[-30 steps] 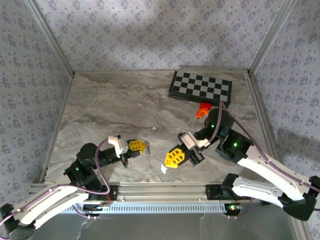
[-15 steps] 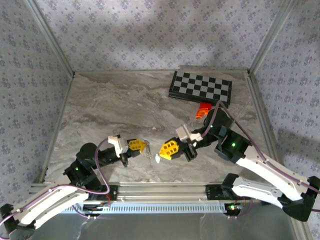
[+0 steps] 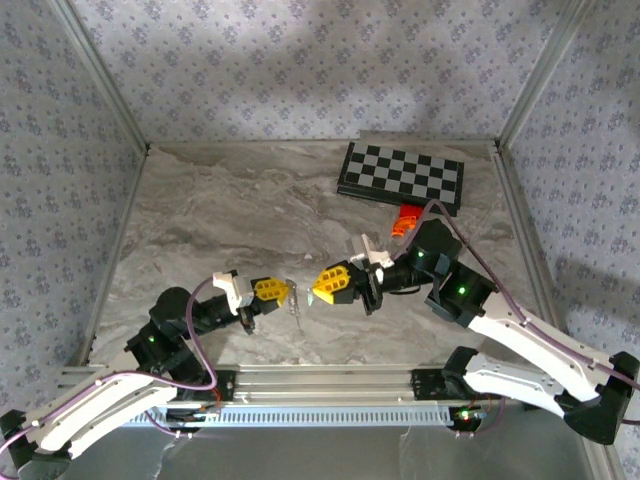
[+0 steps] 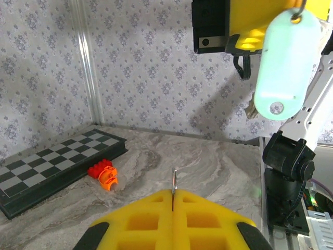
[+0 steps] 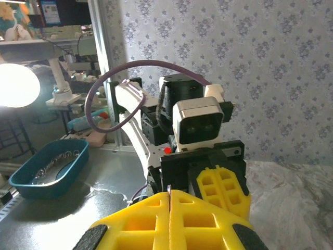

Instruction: Put the keys on the keyring

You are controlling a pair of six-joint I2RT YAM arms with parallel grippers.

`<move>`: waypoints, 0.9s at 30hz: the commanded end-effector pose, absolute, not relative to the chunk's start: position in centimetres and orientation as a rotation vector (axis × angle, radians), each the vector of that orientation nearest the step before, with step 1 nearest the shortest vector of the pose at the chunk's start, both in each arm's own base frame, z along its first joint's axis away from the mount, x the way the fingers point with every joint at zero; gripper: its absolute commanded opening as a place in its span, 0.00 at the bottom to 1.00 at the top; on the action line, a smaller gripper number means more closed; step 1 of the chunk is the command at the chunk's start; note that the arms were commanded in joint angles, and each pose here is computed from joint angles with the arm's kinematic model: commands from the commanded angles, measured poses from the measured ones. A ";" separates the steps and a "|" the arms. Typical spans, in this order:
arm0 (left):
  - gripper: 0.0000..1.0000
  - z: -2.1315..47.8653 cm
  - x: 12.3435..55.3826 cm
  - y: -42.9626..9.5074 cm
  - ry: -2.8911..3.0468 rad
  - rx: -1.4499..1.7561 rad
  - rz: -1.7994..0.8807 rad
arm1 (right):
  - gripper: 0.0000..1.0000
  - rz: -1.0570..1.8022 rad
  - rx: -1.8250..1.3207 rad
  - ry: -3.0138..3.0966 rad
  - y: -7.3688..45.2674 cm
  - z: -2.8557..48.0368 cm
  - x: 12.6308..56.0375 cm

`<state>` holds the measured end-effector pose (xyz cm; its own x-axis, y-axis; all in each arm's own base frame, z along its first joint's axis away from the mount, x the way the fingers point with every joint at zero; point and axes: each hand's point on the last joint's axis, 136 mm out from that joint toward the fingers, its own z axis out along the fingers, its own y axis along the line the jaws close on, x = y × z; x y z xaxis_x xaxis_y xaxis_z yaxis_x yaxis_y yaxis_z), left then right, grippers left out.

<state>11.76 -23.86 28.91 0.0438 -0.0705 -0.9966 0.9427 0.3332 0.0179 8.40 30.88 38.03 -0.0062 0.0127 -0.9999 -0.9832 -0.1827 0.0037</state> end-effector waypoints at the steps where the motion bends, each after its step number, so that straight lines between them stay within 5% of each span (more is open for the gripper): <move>1: 0.00 32.0 11.3 -23.2 1.185 0.880 -0.982 | 0.00 1.350 -1.262 1.131 30.6 38.7 9.2; 27: 0.00 34.7 10.6 -23.6 1.077 0.902 -0.999 | 0.00 1.348 -1.280 1.408 31.6 34.6 11.2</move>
<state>11.44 -24.08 30.64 0.0747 -0.1077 -0.9914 0.9493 0.3120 0.0376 11.20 31.33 34.95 -0.1713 -0.0936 -0.9808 -0.9806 -0.0801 0.1789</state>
